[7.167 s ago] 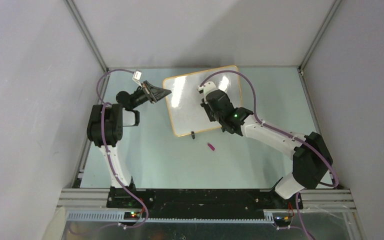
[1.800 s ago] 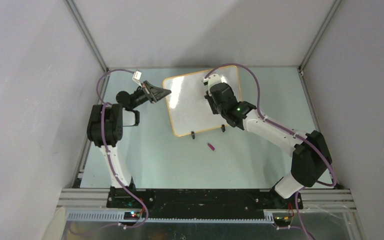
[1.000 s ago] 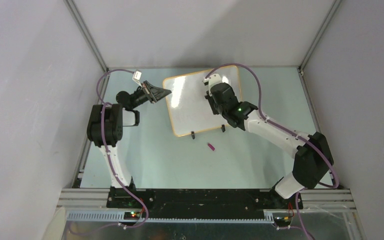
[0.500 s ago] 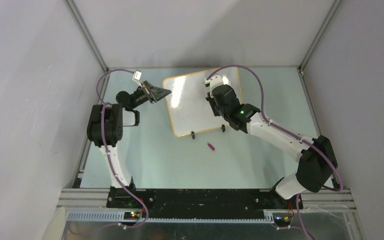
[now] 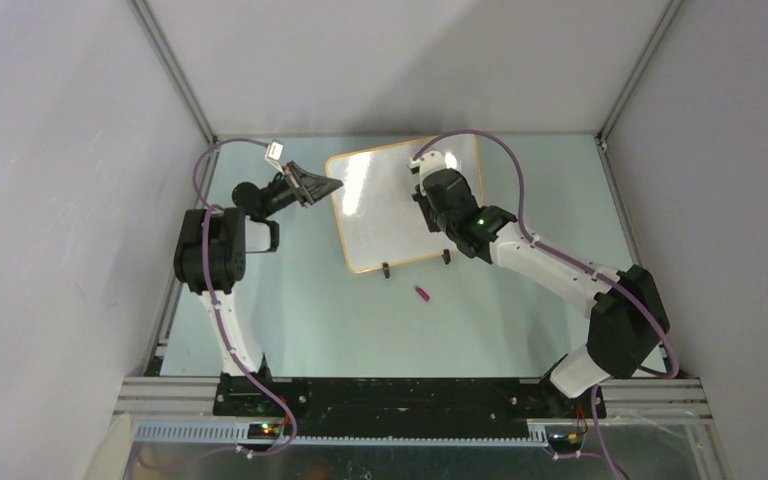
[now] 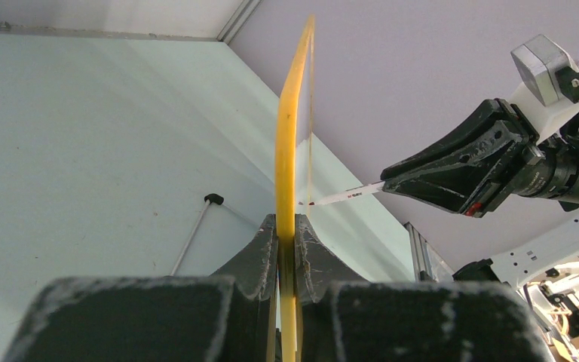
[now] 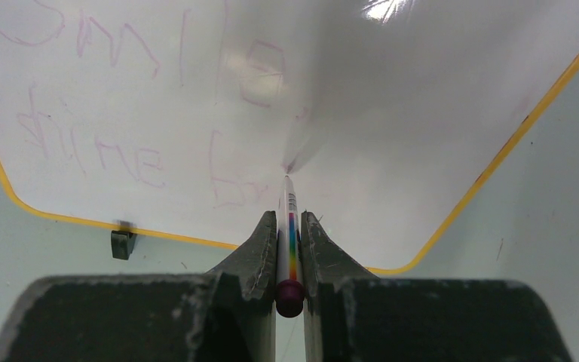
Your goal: Write a sentence on the whiteboard
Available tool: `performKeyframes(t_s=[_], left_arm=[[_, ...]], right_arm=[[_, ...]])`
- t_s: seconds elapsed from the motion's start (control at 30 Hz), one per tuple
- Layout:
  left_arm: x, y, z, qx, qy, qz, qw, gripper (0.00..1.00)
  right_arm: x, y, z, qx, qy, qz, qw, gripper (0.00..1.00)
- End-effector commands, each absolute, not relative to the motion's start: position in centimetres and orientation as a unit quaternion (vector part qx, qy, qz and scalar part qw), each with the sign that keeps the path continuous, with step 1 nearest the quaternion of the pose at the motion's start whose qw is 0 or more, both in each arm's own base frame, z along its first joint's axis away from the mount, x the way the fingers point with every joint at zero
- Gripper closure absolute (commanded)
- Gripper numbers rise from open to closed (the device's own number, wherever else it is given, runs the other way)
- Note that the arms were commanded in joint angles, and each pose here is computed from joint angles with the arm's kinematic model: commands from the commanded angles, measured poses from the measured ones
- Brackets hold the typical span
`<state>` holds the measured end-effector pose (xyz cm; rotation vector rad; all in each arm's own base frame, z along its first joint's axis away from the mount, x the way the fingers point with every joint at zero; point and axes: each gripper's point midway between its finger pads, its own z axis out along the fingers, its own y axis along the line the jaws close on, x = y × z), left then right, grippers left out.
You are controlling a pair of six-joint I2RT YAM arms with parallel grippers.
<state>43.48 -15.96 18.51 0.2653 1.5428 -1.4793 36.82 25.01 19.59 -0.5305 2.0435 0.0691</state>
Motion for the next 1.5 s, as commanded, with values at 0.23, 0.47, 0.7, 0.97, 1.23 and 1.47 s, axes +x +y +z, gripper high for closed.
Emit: performKeyframes(t_s=[0.23,0.47,0.7,0.97,1.23,1.47], left_arm=[[42.8,-16.4,19.6,0.146,0.615,-0.593,0.499,1.0],[42.8,-16.4,19.6,0.146,0.614,-0.593,0.5,1.0],[42.8,-16.5,19.6,0.146,0.615,-0.593,0.499,1.0],[42.8,-16.5,19.6,0.146,0.615,-0.593,0.499,1.0],[42.8,-16.5,19.6,0.146,0.615,-0.594,0.498,1.0],[42.8,-16.5,19.6,0.146,0.615,-0.594,0.498,1.0]], right_arm=[[37.7,25.2,19.4,-0.207,0.84,0.031,0.5,1.0],[37.9,24.9,18.6,-0.205,0.846,0.02,0.492,1.0],[37.8,24.7,18.0,-0.206,0.85,0.016,0.485,1.0],[37.6,24.5,17.4,-0.2,0.857,0.015,0.474,1.0],[36.9,24.2,16.7,-0.2,0.861,0.013,0.467,1.0],[36.2,24.0,15.8,-0.2,0.865,0.011,0.459,1.0]])
